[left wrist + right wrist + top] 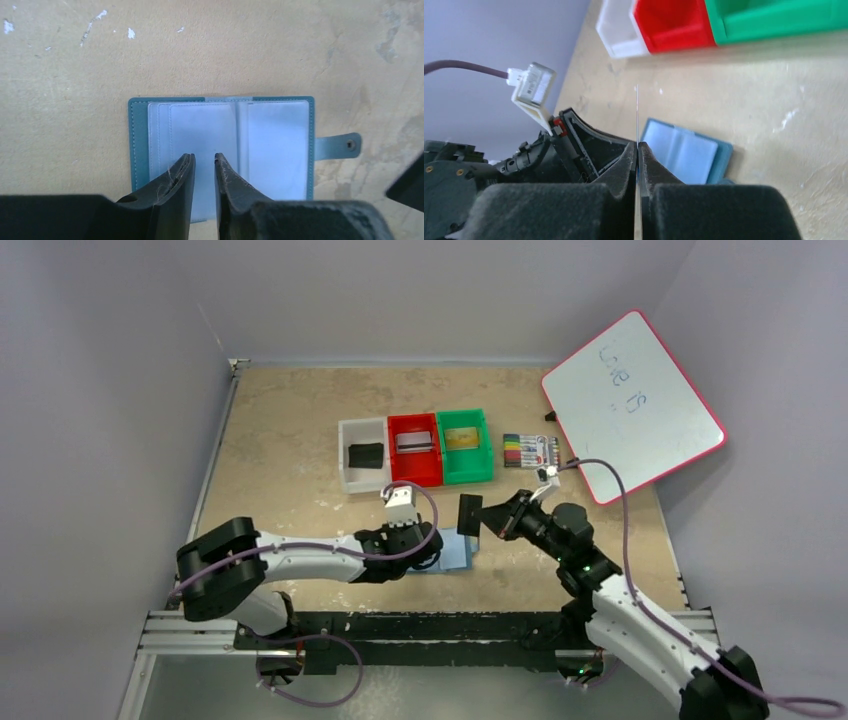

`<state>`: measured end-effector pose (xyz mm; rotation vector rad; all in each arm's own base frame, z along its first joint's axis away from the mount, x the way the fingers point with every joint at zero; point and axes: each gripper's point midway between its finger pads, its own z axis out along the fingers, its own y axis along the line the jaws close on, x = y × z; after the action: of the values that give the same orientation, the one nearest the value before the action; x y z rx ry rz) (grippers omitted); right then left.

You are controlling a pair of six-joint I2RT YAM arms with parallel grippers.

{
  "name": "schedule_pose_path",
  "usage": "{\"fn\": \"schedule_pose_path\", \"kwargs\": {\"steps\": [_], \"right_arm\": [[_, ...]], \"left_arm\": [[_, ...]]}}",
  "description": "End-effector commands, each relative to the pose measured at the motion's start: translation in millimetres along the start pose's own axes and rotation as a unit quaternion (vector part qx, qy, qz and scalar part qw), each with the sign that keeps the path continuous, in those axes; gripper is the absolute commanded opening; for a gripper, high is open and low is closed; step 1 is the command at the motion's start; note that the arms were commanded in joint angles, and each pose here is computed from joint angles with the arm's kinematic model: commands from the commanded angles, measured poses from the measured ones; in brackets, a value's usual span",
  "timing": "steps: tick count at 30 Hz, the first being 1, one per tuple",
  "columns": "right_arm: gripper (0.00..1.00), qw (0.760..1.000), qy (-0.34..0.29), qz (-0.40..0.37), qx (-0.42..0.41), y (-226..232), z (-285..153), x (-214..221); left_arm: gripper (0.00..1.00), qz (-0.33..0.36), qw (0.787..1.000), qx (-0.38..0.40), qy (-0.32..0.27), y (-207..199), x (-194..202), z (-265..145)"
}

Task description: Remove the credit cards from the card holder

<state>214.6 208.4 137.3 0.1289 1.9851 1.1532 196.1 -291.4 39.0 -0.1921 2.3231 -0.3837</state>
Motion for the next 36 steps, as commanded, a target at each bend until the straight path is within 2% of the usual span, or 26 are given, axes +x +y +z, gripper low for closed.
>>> {"fn": "schedule_pose_path", "kwargs": {"steps": [1,4,10,15,18,22,26,29,33,36], "right_arm": [[0.00,0.994,-0.079,-0.081,-0.002,18,-14,-43],[0.00,0.981,-0.117,-0.148,-0.035,38,-20,-62],[0.00,0.961,-0.135,-0.223,-0.090,66,-15,-76],[0.00,0.946,-0.106,-0.292,-0.091,75,8,-80],[0.00,0.934,-0.095,-0.335,-0.078,80,23,-83],[0.00,0.903,-0.090,-0.412,-0.090,101,39,-79],[0.00,0.880,-0.092,-0.455,-0.097,116,55,-75],[0.00,0.872,-0.081,-0.473,-0.099,123,72,-74],[0.00,0.851,-0.068,-0.509,-0.109,135,95,-70],[0.00,0.834,-0.064,-0.536,-0.118,147,114,-70]], "left_arm": [[0.24,-0.003,0.999,0.013,-0.043,-6,-36,-25],[0.30,-0.001,0.998,0.001,-0.069,1,-57,-39],[0.44,0.022,0.992,-0.063,-0.109,41,-92,-58],[0.49,0.003,0.989,-0.102,-0.109,85,-129,-64],[0.59,-0.007,0.983,-0.128,-0.132,110,-160,-80],[0.69,-0.002,0.969,-0.187,-0.164,148,-194,-106],[0.76,0.023,0.953,-0.242,-0.182,174,-213,-122],[0.79,0.034,0.944,-0.281,-0.169,193,-217,-115],[0.80,-0.021,0.950,-0.282,-0.131,222,-222,-98],[0.80,-0.086,0.946,-0.281,-0.139,252,-231,-101]]}}
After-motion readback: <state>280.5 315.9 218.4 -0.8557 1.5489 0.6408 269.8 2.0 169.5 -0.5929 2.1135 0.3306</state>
